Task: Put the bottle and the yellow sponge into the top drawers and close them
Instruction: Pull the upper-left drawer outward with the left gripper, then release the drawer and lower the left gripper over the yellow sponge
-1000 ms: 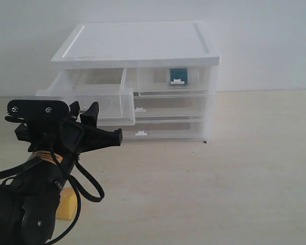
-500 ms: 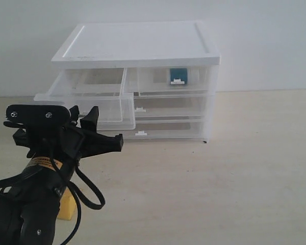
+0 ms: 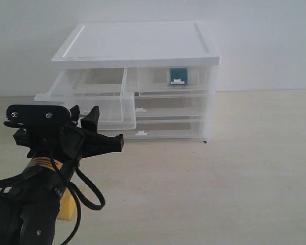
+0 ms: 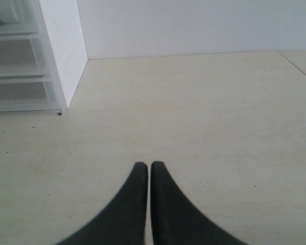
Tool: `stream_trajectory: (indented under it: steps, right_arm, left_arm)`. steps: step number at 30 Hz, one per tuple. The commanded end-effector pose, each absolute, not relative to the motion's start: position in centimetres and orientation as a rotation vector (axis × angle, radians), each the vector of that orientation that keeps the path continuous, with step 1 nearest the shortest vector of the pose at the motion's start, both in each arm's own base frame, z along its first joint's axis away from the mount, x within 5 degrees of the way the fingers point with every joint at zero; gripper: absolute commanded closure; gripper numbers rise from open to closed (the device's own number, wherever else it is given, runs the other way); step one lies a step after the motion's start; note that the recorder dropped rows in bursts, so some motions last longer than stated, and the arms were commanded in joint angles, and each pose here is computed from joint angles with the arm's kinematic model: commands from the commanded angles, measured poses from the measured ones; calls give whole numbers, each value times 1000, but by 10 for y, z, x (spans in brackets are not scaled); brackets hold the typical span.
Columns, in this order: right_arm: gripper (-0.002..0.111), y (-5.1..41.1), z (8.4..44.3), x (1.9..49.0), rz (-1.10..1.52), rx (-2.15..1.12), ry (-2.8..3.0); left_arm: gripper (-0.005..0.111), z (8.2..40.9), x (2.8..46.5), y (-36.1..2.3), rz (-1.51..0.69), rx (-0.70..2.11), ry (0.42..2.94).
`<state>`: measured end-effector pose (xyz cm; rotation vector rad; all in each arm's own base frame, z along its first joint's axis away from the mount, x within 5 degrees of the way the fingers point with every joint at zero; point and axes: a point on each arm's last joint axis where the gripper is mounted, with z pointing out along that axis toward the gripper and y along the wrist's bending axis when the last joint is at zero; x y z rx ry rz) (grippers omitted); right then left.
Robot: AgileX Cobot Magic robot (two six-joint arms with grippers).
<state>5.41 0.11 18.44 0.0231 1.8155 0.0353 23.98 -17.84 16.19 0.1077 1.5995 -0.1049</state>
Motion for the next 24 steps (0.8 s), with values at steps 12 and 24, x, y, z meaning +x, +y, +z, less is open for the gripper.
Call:
stream_trajectory:
  steps: [12,24]
  right_arm:
    - [108,1,184,54,34,24,1806]
    - [108,1,184,54,34,24,1806]
  left_arm:
    - [42,156,236,-181,-115,133,1669]
    - [27,158,225,-174,-172,127,1822]
